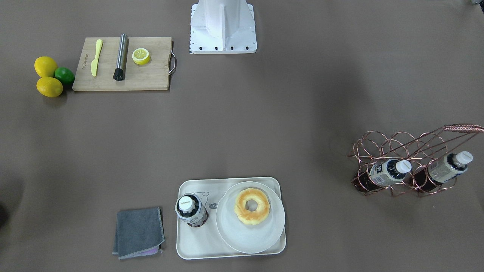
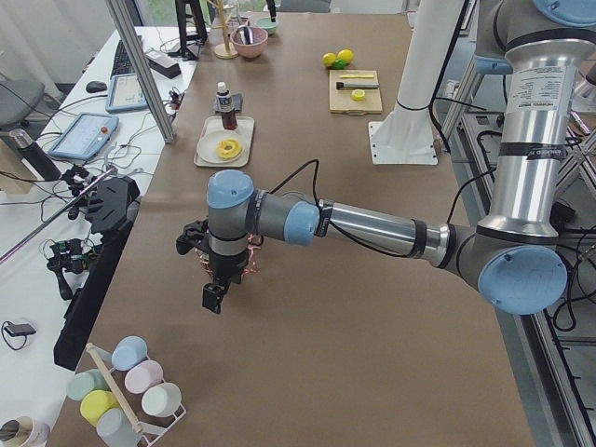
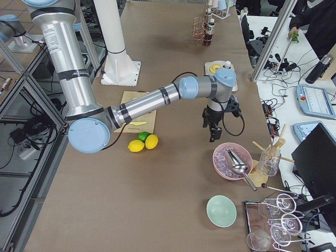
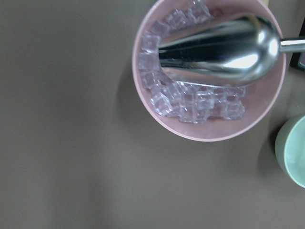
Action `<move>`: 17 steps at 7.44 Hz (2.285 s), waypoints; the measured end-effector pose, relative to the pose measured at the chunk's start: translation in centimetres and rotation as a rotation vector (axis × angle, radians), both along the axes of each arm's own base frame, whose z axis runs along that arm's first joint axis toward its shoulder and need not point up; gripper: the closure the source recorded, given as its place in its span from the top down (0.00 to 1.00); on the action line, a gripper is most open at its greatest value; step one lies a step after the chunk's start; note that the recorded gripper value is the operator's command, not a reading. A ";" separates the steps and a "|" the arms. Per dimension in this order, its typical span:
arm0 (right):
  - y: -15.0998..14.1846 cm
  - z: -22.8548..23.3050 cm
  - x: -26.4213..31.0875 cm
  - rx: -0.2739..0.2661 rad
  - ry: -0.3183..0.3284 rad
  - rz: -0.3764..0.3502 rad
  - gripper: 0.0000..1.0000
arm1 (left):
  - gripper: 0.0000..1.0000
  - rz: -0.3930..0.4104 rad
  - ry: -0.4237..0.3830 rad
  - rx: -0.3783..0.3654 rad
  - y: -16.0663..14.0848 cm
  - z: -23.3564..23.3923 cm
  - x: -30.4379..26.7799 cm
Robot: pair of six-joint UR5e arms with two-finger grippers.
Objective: Place tea on tray
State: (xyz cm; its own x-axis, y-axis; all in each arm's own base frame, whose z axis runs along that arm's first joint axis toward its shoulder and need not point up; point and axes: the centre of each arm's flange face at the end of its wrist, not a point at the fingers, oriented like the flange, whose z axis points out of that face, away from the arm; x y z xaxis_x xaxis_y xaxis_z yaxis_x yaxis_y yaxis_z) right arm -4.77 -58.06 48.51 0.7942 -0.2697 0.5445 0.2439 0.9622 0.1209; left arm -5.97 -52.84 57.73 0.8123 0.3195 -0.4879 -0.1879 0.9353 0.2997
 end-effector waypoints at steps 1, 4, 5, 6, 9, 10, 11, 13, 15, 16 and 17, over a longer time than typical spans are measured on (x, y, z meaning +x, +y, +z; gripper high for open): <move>0.4 3.8 3.1 -0.026 -0.036 -0.021 1.00 | 0.98 0.010 0.078 -0.042 1.2 1.6 0.4; 3.2 13.0 8.4 -0.073 -0.106 0.006 1.00 | 0.98 -0.006 0.169 -0.115 4.3 4.9 -0.3; 4.3 15.0 9.2 -0.070 -0.141 0.014 1.00 | 0.98 -0.009 0.173 -0.125 4.7 5.4 -0.5; 4.9 15.7 9.6 -0.065 -0.162 0.018 1.00 | 0.98 -0.010 0.174 -0.131 5.0 5.7 -0.5; 5.7 17.3 10.3 -0.067 -0.182 0.015 1.00 | 0.98 -0.012 0.174 -0.136 5.2 6.0 -0.6; 5.7 17.3 10.6 -0.063 -0.185 0.018 1.00 | 0.98 -0.012 0.174 -0.136 5.2 6.0 -0.6; 5.7 17.2 10.9 -0.061 -0.188 0.022 1.00 | 0.98 -0.012 0.174 -0.136 5.2 6.0 -0.6; 5.7 17.0 11.6 -0.060 -0.194 0.038 1.00 | 0.98 -0.013 0.173 -0.137 5.2 6.0 -0.6; 5.7 16.7 11.8 -0.053 -0.196 0.041 1.00 | 0.98 -0.013 0.173 -0.138 5.2 6.0 -0.5; 5.6 16.7 11.8 -0.051 -0.195 0.041 1.00 | 0.98 -0.012 0.173 -0.138 5.1 6.0 -0.5; 5.6 16.6 11.9 -0.049 -0.194 0.041 1.00 | 0.98 -0.012 0.174 -0.137 5.0 6.0 -0.5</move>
State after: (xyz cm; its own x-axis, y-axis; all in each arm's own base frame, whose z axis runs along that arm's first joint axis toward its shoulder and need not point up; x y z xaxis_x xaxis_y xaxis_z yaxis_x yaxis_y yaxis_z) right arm 7.09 -52.48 65.15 0.6826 -0.2084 0.7004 0.1810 0.9768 0.1143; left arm -6.47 -47.82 63.71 0.7155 0.2319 -0.6590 -0.1335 0.9713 0.1968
